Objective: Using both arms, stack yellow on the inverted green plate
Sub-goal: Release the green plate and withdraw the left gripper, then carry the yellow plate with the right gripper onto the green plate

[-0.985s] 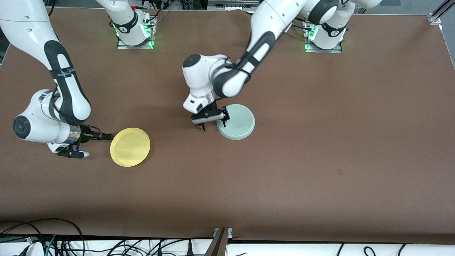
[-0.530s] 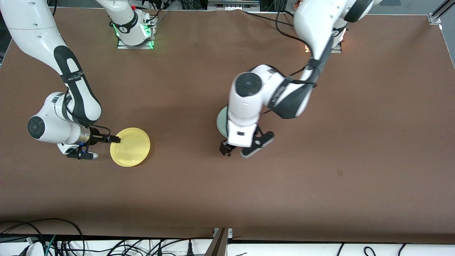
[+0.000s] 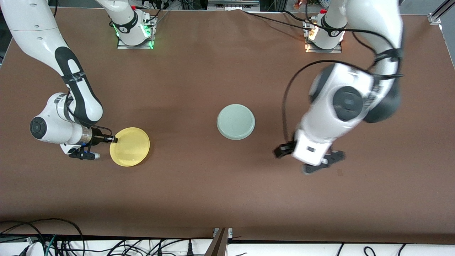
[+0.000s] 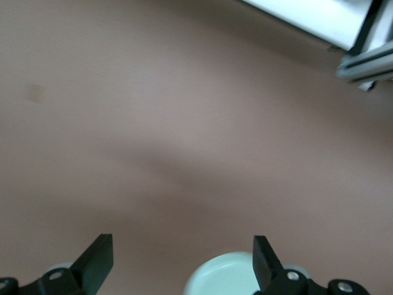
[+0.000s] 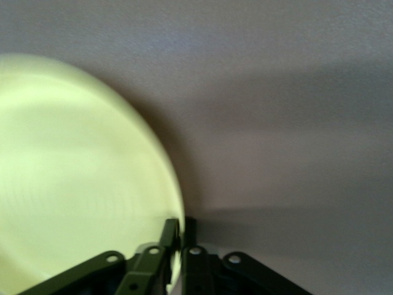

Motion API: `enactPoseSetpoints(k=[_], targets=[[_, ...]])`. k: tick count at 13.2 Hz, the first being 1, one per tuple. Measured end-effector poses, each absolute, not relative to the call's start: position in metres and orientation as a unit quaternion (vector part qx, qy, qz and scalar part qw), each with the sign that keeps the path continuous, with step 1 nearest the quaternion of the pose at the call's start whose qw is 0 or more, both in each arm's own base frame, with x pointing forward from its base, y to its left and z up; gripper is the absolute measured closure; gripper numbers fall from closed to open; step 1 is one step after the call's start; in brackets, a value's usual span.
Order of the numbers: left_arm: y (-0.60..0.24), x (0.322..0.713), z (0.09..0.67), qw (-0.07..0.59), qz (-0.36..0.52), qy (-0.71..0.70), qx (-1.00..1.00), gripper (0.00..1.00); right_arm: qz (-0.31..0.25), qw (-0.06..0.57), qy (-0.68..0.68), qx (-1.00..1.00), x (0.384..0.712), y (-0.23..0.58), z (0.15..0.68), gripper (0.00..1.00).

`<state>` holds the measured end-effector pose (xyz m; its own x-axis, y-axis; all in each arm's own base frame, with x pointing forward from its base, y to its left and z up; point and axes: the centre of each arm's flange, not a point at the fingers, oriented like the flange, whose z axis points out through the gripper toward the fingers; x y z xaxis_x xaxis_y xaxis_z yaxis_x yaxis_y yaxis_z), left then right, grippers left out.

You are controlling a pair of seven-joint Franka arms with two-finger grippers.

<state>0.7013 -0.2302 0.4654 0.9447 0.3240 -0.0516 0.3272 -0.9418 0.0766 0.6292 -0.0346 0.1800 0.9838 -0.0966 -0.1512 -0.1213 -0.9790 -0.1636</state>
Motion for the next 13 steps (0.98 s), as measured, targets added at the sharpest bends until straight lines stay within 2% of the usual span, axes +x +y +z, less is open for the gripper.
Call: enactPoseSetpoints(k=[4, 8, 11, 13], targets=[[-0.091, 0.707, 0.483, 0.031, -0.052, 0.008, 0.998, 0.00, 0.051, 0.094, 0.042, -0.993, 0.643, -0.019, 0.198, 0.97], [-0.001, 0.639, 0.532, 0.002, -0.044, -0.036, 0.998, 0.00, 0.010, 0.129, -0.014, -0.992, 0.664, 0.060, 0.250, 0.97], [0.013, 0.572, 0.563, 0.002, -0.028, -0.036, 0.999, 0.00, 0.021, 0.157, 0.014, -0.987, 0.654, 0.139, 0.267, 0.97], [0.019, 0.565, 0.575, 0.002, -0.018, -0.031, 0.999, 0.00, 0.040, 0.166, 0.047, -0.984, 0.640, 0.201, 0.273, 0.97]])
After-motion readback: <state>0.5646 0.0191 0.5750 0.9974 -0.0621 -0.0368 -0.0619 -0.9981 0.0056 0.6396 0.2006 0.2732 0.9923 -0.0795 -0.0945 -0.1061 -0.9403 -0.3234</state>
